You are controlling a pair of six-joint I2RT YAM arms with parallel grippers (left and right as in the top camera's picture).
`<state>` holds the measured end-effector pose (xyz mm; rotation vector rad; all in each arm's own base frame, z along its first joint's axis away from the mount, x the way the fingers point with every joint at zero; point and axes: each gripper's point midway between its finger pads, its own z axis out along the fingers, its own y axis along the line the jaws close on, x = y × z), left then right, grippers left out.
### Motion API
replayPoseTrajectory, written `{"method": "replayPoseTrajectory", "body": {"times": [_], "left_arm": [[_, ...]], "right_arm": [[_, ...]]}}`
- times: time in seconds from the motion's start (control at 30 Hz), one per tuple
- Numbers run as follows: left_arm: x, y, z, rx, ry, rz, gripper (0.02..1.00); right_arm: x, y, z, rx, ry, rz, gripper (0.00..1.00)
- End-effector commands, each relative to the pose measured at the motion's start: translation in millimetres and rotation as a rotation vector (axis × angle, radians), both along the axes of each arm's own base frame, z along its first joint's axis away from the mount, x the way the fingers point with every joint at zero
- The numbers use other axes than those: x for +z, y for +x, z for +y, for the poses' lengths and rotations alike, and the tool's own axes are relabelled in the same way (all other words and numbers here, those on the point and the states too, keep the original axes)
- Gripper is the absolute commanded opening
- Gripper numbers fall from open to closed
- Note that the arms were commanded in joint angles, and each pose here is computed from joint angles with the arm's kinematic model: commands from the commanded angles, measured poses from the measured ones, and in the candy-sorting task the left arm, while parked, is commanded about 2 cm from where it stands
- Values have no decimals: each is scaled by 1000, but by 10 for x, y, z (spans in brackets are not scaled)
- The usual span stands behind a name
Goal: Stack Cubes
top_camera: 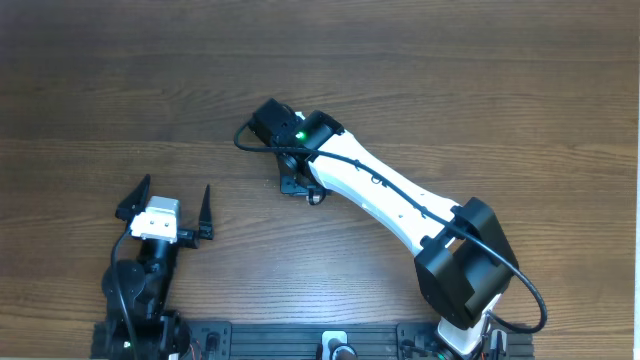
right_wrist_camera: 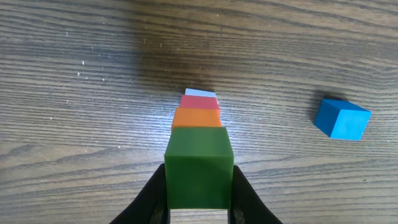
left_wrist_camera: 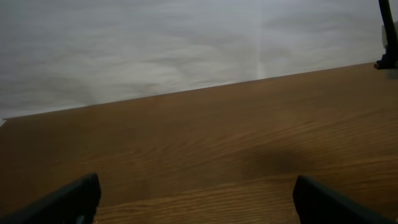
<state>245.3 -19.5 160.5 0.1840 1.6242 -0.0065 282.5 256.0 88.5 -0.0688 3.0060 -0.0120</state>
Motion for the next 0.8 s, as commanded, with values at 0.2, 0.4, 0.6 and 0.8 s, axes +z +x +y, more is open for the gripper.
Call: {"method": "replayPoseTrajectory", "body": {"times": [0.2, 0.4, 0.6, 0.8], "left_arm": [[-5, -4, -11, -10, 17, -5, 1000], [-5, -4, -11, -10, 17, -5, 998], [-7, -4, -11, -10, 17, -5, 1000], [-5, -4, -11, -10, 17, -5, 1000]], "right_arm": [[-71, 27, -10, -19, -6, 15, 9], [-71, 32, -6, -18, -5, 13, 25], [-71, 35, -3, -18, -4, 12, 393], [-71, 34, -2, -18, -4, 12, 612]]}}
